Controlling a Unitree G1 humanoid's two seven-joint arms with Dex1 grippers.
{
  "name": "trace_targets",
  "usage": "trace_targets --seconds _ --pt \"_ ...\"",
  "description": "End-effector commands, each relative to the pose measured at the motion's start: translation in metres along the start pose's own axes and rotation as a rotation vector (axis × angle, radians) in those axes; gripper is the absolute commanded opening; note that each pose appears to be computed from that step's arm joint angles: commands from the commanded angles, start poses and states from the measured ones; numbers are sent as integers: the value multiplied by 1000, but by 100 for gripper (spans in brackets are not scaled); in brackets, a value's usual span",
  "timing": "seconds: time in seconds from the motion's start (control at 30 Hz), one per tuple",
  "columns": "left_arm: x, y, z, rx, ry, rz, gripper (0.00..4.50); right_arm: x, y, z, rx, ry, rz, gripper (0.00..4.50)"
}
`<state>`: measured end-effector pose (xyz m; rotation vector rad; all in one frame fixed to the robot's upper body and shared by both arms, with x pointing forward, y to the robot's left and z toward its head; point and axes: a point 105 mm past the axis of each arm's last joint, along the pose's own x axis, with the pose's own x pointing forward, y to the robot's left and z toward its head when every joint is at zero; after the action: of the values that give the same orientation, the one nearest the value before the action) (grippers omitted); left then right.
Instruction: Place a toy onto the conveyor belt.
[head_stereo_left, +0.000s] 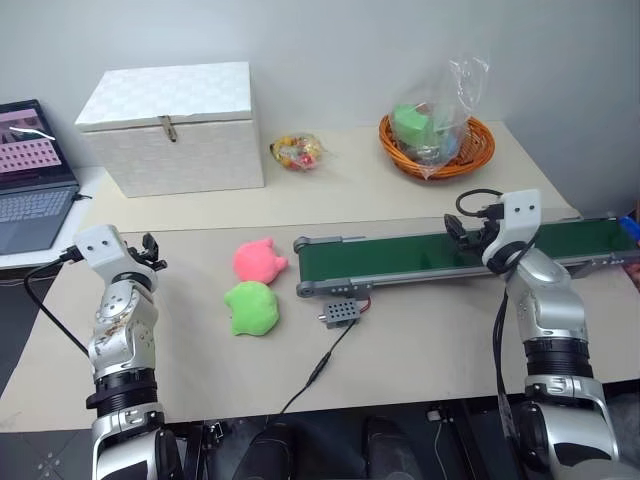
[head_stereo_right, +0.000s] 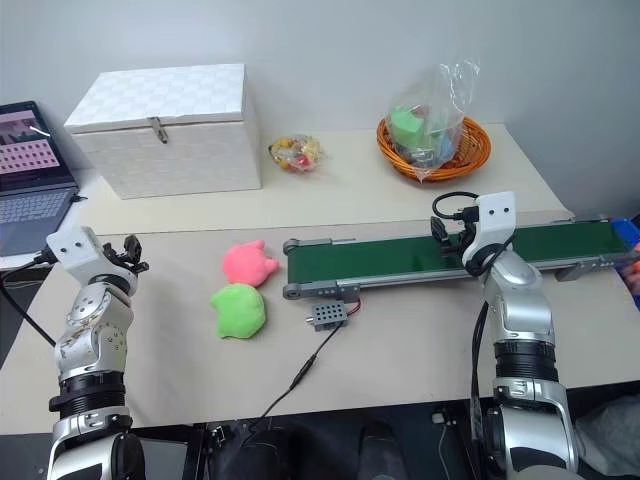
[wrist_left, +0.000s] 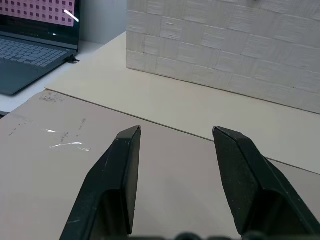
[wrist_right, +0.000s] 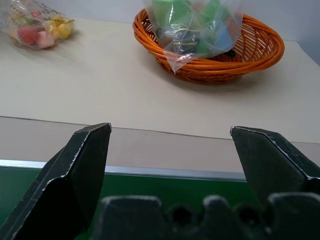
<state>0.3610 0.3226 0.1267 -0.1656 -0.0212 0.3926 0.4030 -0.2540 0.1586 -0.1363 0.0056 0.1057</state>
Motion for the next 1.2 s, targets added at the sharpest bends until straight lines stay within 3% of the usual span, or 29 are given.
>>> trace_targets --seconds 0.03,0.1,0.17,0.3,0.4,0.6,0.7,0.93,1.03,1.2 --pt "-2 -8 19 68 -72 -47 244 -1 21 21 -96 -68 126 450" --pt "-3 -18 21 77 -84 -83 244 -18 87 33 -187 -108 481 450" --pt "-4 -21 21 80 -86 -95 244 -51 129 42 -204 -140 775 450" --pt "-7 -22 19 86 -82 -103 244 -110 158 57 -201 -163 1133 450" --pt "-8 -22 19 84 -86 -106 244 -133 166 54 -212 -124 1277 450" --pt "-14 -25 20 77 -81 -128 244 -139 169 49 -218 -92 1315 450" --pt "-41 -34 14 5 -41 -192 244 -139 168 44 -234 -71 1315 450" --pt "-113 5 -8 -251 103 -117 244 -132 157 32 -222 -41 1261 450" --pt "-133 16 -14 -400 137 -111 244 -126 156 32 -204 -47 1238 450" --pt "-165 -31 -38 -826 342 -412 244 -125 159 31 -205 -47 1242 450"
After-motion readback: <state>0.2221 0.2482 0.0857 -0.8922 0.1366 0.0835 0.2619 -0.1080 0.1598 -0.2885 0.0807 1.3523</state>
